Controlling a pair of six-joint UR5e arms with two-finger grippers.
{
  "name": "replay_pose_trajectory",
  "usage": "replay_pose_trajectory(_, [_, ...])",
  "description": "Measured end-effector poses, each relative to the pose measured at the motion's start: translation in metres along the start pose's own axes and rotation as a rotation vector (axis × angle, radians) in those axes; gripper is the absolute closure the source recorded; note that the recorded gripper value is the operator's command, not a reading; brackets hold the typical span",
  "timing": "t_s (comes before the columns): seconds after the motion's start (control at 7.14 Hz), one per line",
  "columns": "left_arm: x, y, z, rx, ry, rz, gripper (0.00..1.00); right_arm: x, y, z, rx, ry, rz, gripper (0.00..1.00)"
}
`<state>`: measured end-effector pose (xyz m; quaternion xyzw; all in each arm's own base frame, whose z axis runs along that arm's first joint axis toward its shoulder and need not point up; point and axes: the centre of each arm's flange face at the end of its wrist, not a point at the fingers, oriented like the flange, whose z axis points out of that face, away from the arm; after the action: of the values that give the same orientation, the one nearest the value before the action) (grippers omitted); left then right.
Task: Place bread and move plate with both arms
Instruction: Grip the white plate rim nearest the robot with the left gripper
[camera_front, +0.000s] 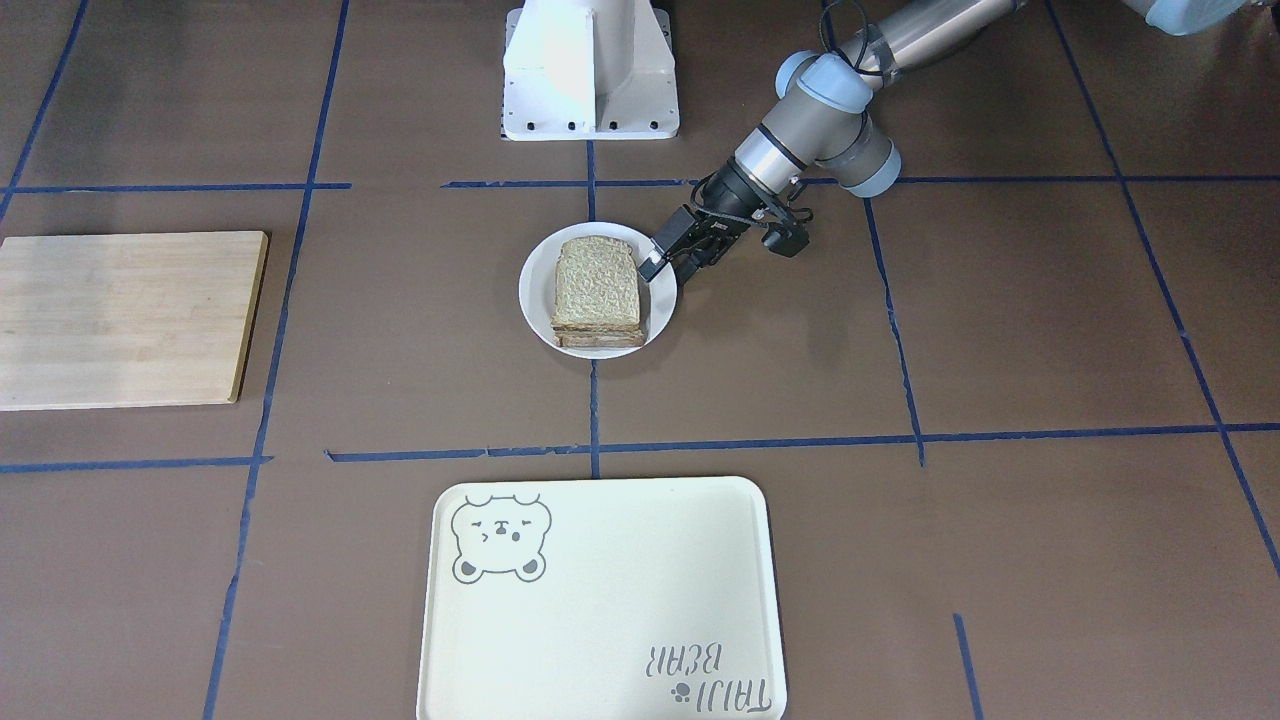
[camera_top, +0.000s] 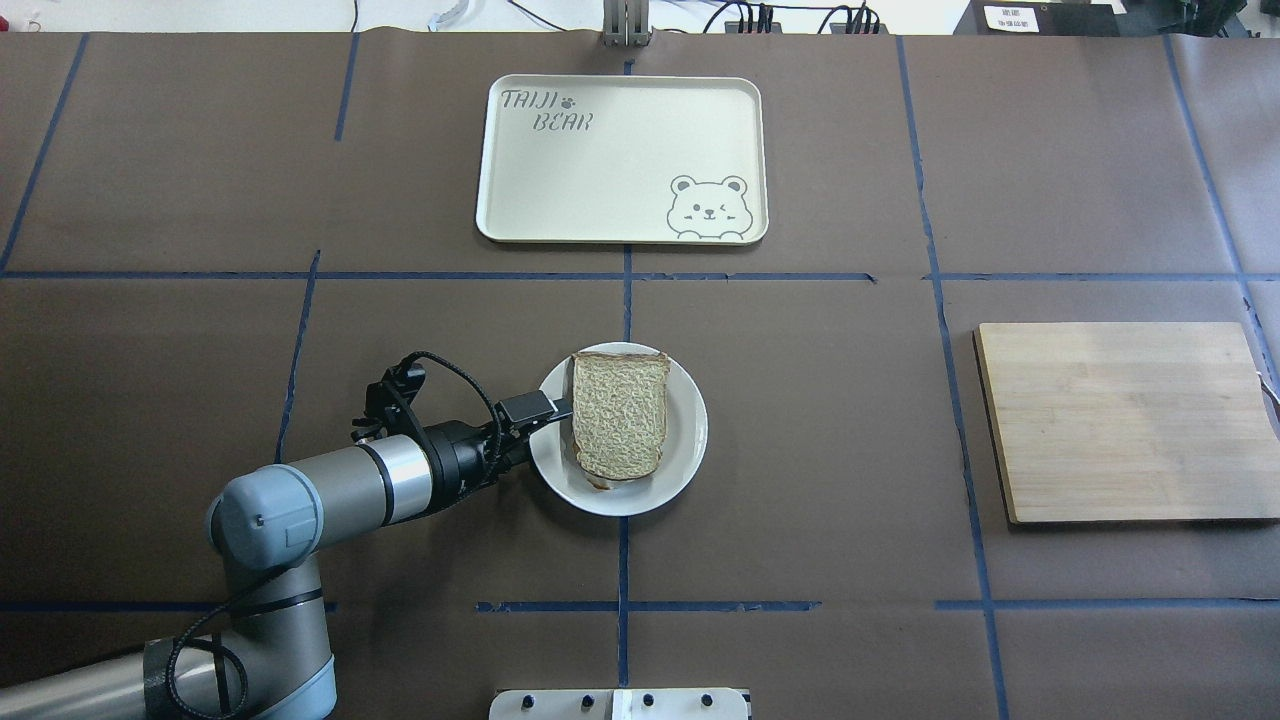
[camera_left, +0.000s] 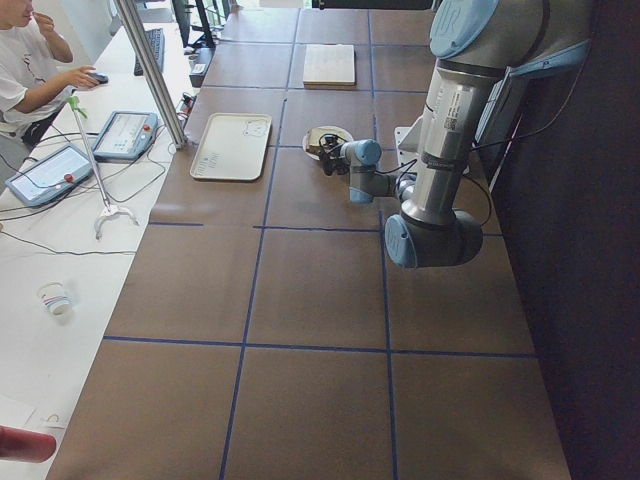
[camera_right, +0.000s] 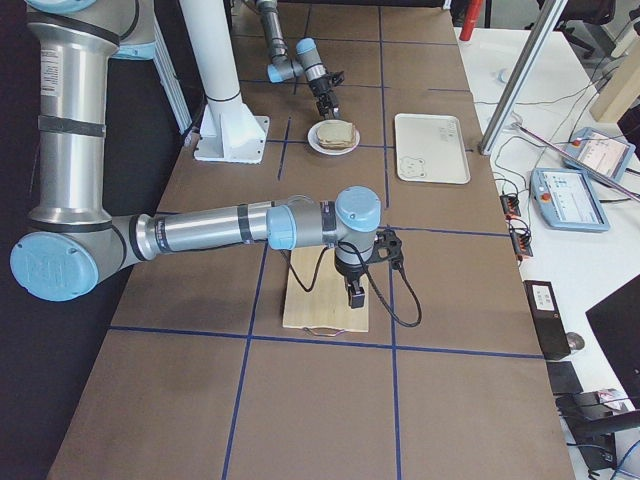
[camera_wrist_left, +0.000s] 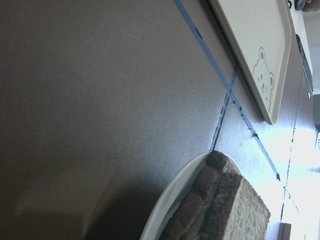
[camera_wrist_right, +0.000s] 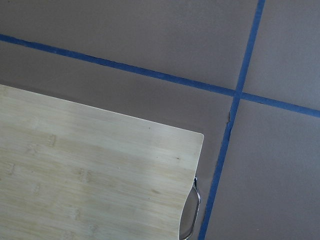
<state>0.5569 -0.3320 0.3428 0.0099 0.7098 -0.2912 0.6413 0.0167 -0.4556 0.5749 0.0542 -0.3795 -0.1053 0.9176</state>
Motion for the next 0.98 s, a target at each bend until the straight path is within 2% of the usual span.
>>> replay_pose_trajectory(0.14, [-0.0024, 0.0023, 0.0017, -0.001, -0.003, -0.002, 0.65, 0.0002, 0.0001, -0.0001, 0.000, 0.001, 0.000, 0.00])
replay_pose_trajectory(0.28, [-0.0027, 0.0035, 0.0024, -0.002, -0.004, -0.005, 0.88, 0.0003, 0.0001, -0.0001, 0.000, 0.001, 0.001, 0.00])
replay_pose_trajectory(0.42, [-0.0029, 0.0037, 0.0025, -0.002, -0.004, -0.006, 0.92, 0.0002, 0.0001, 0.0001, -0.001, 0.001, 0.001, 0.00])
replay_pose_trajectory(0.84, [-0.0039, 0.0035, 0.0023, -0.002, -0.005, -0.003, 0.94, 0.0000, 0.0000, 0.0001, 0.000, 0.001, 0.000, 0.00])
replay_pose_trajectory(0.98, [-0.0039, 0.0034, 0.0021, -0.002, -0.005, -0.002, 0.97, 0.0000, 0.0000, 0.0001, 0.000, 0.001, 0.000, 0.00])
